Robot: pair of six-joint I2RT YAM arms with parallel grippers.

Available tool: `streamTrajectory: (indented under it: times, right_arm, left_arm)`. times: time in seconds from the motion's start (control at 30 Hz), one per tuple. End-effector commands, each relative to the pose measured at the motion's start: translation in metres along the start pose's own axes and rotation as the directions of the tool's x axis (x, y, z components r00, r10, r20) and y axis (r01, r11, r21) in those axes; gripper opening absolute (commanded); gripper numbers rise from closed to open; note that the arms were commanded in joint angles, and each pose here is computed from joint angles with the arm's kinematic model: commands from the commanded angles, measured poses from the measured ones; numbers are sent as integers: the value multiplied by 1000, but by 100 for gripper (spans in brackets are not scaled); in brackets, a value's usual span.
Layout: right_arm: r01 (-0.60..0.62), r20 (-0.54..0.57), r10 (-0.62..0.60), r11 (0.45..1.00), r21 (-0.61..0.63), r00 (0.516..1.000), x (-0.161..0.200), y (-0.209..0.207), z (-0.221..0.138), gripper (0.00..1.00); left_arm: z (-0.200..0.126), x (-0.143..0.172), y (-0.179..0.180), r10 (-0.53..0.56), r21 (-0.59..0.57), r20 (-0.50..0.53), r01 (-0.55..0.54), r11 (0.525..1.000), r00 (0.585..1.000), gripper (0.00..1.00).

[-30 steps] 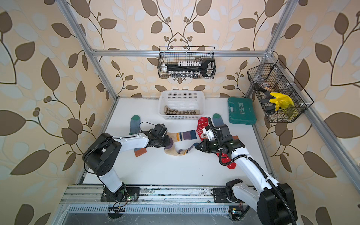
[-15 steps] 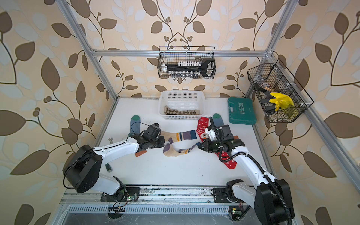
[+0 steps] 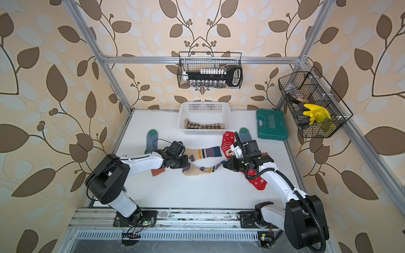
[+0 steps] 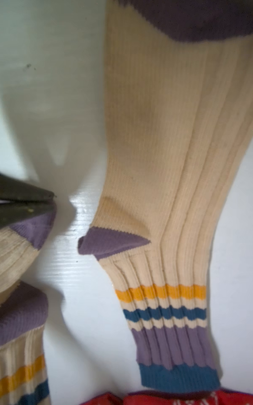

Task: Place the socks together as a pair
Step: Flatten out the sock at the center of the board.

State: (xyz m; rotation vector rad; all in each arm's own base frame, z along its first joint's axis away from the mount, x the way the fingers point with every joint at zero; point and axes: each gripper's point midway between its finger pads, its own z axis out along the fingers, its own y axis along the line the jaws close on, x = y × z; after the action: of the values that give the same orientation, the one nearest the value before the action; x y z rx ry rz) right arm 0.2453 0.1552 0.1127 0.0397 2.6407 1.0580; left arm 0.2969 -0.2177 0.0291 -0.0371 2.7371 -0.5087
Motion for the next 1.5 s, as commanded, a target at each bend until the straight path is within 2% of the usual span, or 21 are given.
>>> streamTrajectory:
  times: [0.0,0.37,0.47,0.53,0.63,0.77,0.97,1.1,1.23,1.37,1.4,1.47]
  right_arm:
    - [30,22,-31,999,13,999,-12,0,-1,0]
    - [35,37,-39,992,118,999,-34,-14,2,0]
    - [36,6,-37,996,83,999,-36,-4,4,0]
    - [61,-16,-60,997,46,998,-31,12,0,0]
    - [109,-4,-109,992,61,994,-21,28,-16,0]
    - [143,-16,-143,989,23,990,4,48,-30,0]
    - [125,-105,-146,975,-185,984,52,76,-25,0]
    - [70,-162,-119,958,-277,980,65,76,-11,0]
    - [16,-204,-87,945,-326,975,68,70,7,0]
    - [-25,-201,-38,953,-301,979,57,52,21,14]
    - [-35,-187,-16,963,-268,982,51,41,23,19]
    - [-23,-149,0,988,-153,989,40,17,26,22]
  left_arm:
    - [-10,3,-11,7,53,-4,-7,999,1000,0]
    - [-97,-3,-13,-26,126,179,4,992,983,0]
    - [-118,1,-19,-34,177,185,1,984,982,0]
    - [-134,4,-28,-37,235,191,-10,972,981,0]
    - [-159,9,-35,-35,301,213,-32,953,976,0]
    - [-183,19,-42,-35,369,224,-51,928,974,0]
    - [-207,27,-61,-65,506,219,-57,861,973,0]
    - [-201,12,-53,-127,471,257,-9,882,958,0]
    - [-174,-7,-46,-188,452,230,67,890,955,0]
    - [-137,-28,-21,-263,401,203,165,901,943,0]
    - [-127,-33,-12,-286,385,195,195,902,938,0]
    - [-112,-42,5,-326,364,185,243,899,927,0]
